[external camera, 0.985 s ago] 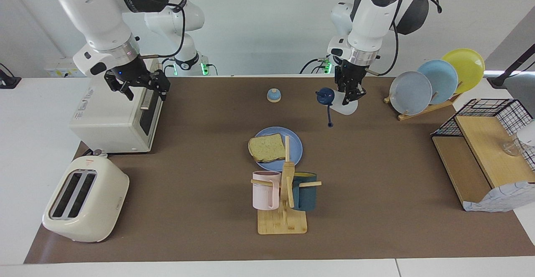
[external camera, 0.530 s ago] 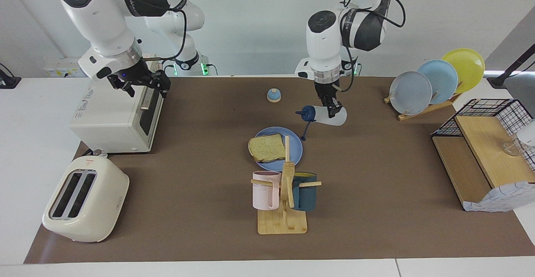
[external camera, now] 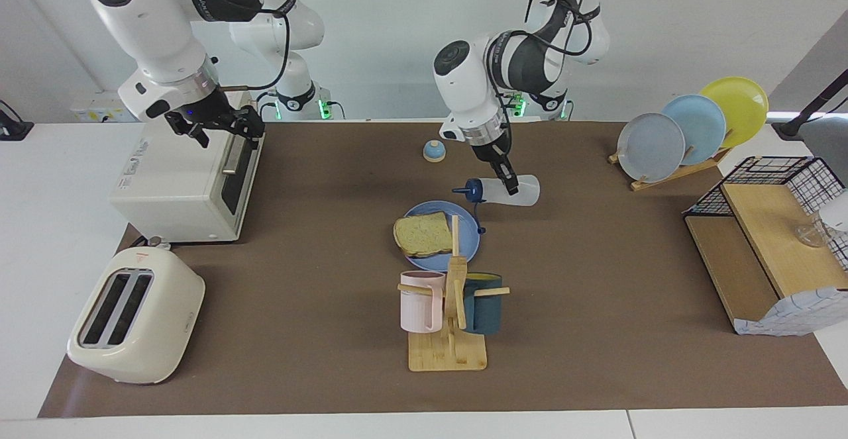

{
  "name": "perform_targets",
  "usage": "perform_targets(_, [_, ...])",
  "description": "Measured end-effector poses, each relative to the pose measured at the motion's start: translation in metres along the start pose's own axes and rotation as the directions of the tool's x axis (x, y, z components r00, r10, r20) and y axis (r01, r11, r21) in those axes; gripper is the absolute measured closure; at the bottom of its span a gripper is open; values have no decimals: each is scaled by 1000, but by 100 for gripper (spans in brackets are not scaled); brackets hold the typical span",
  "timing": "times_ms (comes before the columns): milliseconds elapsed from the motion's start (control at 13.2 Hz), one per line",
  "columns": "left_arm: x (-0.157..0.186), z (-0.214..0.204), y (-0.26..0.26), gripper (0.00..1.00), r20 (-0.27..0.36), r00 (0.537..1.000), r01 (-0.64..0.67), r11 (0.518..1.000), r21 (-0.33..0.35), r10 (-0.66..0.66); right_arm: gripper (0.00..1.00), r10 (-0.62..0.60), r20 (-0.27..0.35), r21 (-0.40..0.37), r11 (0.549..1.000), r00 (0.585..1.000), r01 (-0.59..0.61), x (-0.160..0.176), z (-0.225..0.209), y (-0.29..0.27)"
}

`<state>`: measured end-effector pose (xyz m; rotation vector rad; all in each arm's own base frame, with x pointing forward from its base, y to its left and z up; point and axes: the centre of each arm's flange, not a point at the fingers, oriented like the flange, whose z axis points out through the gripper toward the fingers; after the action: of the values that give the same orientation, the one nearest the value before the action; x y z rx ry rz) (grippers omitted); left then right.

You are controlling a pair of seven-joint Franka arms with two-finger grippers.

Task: Put bread on plate and add seasoning
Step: 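Tilt the bottle over the bread and squeeze with the left gripper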

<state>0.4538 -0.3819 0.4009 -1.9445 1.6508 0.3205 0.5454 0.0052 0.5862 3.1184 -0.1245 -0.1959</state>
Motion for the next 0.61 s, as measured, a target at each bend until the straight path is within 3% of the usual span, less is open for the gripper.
perform_targets(303, [45,15,4,64,180,983,-56,993,104,37,0,-41,-14,5,999,999,41,4,0,21])
perform_targets(606, [46,10,9,64,276,960,-96,979,182,43,0,-55,-18,7,998,998,55,4,-1,30])
